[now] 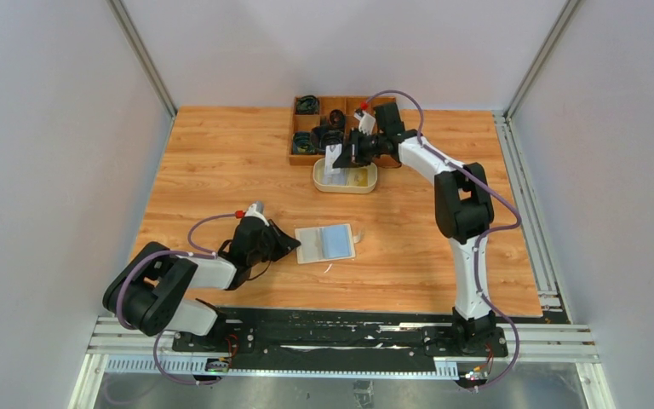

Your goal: Take the credit cards out of the card holder

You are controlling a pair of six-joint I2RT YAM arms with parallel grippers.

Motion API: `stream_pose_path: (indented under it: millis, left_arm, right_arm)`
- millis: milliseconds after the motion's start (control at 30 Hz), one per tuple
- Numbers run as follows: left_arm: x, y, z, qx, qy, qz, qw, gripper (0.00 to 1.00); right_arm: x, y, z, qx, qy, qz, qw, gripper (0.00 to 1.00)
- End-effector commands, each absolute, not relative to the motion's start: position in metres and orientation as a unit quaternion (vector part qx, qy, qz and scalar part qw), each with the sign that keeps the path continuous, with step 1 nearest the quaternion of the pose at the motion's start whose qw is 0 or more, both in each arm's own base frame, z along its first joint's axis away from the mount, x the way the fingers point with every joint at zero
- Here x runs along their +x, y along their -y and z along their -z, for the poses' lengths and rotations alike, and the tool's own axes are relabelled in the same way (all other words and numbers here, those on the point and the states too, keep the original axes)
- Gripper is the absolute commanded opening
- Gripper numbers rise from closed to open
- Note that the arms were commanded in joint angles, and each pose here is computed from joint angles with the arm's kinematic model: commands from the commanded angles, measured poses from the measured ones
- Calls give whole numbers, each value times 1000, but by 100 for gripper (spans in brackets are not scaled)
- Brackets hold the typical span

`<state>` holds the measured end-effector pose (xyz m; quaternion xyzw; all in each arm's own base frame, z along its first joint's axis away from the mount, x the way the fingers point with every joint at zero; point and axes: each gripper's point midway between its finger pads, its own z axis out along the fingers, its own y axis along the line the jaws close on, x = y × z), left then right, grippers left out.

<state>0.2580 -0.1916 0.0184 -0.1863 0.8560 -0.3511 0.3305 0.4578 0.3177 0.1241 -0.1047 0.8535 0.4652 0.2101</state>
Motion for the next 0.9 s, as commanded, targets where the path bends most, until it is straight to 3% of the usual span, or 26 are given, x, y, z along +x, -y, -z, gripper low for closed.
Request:
stream_pose_path:
  millis: [0, 767, 867]
  left_arm:
    - [236, 177, 14, -174, -889, 300, 299, 0]
    - [274, 205, -30, -109, -882, 324, 323, 0]
    - [281, 205, -37, -104, -884, 315, 330, 0]
  right_arm:
    - [459, -311, -113, -106, -866, -445, 202, 0]
    - [453, -322, -46, -90, -886, -432, 144, 0]
    - [453, -325, -52, -96, -884, -432, 149, 16]
